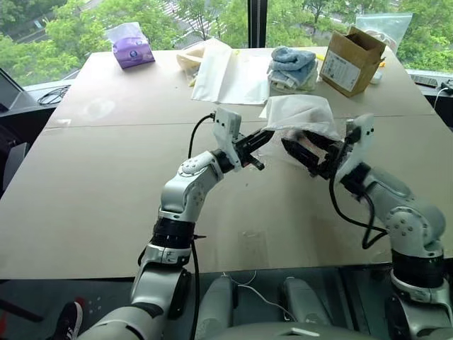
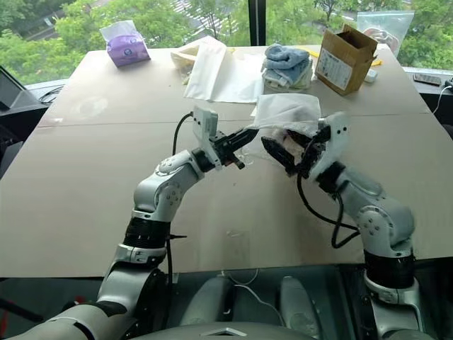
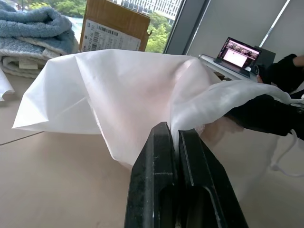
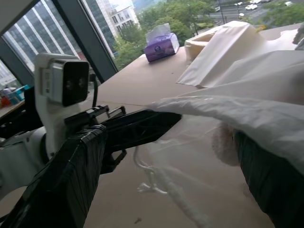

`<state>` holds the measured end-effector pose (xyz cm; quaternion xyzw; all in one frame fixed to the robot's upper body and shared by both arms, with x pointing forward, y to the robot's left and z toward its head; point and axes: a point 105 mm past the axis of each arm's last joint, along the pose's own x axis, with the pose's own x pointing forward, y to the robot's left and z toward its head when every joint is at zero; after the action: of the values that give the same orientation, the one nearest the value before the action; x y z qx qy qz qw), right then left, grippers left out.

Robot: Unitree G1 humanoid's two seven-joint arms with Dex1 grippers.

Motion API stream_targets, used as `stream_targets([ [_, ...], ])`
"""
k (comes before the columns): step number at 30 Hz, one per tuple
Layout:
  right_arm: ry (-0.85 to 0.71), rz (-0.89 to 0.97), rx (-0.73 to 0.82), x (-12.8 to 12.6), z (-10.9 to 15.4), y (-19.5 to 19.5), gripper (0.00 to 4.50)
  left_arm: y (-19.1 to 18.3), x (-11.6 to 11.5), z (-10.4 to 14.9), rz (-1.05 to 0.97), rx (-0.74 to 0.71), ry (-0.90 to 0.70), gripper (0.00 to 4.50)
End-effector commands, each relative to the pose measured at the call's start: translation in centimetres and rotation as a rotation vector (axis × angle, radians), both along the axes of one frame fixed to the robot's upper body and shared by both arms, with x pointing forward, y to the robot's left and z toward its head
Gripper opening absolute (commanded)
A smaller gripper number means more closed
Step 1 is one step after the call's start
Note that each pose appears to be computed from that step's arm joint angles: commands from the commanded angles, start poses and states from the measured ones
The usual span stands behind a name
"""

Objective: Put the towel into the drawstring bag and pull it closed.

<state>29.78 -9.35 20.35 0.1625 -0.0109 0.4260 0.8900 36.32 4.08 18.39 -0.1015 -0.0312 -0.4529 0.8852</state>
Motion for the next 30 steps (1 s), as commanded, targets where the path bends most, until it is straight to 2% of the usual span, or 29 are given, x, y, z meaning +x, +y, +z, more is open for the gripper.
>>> stream_targets([
  [1,-0.079,0.155,0.102,-3.8,2.8,1.1,4.47,-0.4,0.0,1.6,-0.008,-0.022,-0.055,0.00],
  [5,-0.098,0.134,0.170,-5.3,3.9,0.1,4.47,-0.4,0.2,1.7,-0.002,-0.029,-0.055,0.00],
  [6,-0.112,0.079,0.195,-5.4,4.3,-0.7,4.47,-0.4,0.3,1.7,-0.002,-0.032,-0.055,0.00],
  [9,-0.137,-0.247,0.227,-3.9,4.8,-5.5,4.47,-0.7,0.2,1.8,-0.007,-0.039,-0.054,0.00],
  [10,-0.131,-0.332,0.204,-3.8,4.4,-7.0,4.47,-0.7,0.1,1.8,-0.010,-0.040,-0.054,0.00],
  [12,-0.117,-0.382,0.137,-4.9,3.6,-8.2,4.47,-0.7,0.1,1.7,-0.013,-0.042,-0.049,0.00],
  [17,-0.024,-0.294,-0.020,-7.6,0.6,-6.2,4.47,-0.9,0.0,1.4,-0.017,-0.043,-0.036,0.00],
  [21,0.046,-0.292,-0.180,-7.8,-2.3,-6.0,4.47,-1.1,0.1,1.5,-0.023,-0.048,-0.036,0.00],
  [25,0.084,-0.347,-0.399,-6.3,-5.5,-7.0,4.47,-1.2,0.0,1.5,-0.026,-0.056,-0.030,0.00],
  [30,0.082,-0.413,-0.424,-3.3,-7.2,-7.7,4.47,-1.0,-0.1,1.3,-0.024,-0.050,-0.028,0.00],
])
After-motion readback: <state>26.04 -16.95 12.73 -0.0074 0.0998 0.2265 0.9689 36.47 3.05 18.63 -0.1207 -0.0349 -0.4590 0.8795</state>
